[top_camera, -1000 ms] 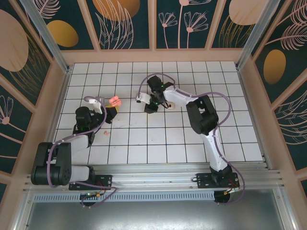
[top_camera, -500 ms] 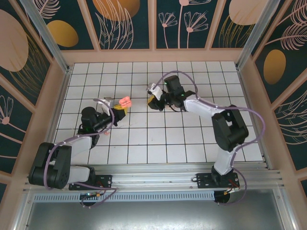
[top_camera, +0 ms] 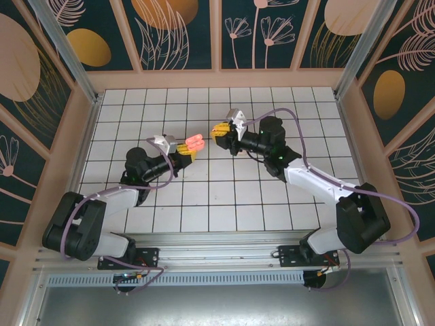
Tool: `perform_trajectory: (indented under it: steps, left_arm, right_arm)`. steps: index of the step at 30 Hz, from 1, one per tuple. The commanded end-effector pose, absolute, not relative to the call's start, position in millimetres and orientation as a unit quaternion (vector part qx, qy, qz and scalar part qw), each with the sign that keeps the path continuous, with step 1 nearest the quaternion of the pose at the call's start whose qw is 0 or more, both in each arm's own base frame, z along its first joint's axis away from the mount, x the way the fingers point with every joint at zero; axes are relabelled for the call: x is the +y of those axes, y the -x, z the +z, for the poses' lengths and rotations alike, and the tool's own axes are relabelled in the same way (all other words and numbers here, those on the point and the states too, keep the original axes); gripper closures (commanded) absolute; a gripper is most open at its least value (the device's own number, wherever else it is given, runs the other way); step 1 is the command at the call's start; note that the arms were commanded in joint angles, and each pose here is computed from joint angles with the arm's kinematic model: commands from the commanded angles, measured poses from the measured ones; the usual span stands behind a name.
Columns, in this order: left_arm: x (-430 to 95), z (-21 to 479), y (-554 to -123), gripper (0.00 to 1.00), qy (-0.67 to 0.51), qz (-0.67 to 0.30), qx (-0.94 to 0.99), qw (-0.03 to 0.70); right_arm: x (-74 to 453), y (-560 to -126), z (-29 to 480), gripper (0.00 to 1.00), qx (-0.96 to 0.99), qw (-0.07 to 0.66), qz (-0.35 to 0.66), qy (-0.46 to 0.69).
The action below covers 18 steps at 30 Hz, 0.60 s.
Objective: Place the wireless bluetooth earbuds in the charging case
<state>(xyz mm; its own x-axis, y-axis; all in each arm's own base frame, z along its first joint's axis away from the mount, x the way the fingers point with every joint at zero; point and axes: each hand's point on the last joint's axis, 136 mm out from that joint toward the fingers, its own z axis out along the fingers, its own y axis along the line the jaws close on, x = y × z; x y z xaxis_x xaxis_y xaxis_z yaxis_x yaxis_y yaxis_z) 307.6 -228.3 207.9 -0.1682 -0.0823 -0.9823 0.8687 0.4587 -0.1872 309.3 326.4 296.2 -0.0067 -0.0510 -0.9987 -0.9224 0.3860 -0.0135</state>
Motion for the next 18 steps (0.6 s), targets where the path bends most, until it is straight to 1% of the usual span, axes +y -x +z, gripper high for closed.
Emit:
perform_trajectory:
  steps: [1,18]
  left_arm:
    - [-238,234,-305,0.92,-0.348,-0.418,0.586,0.601]
    - [-243,254,-301,0.92,-0.325,-0.444,0.564,0.616]
  right_arm:
    - [329,-301,321,0.79,0.560,0.610,0.401,0.392]
    - [351,-304,319,0.79,0.537,0.604,0.448,0.383]
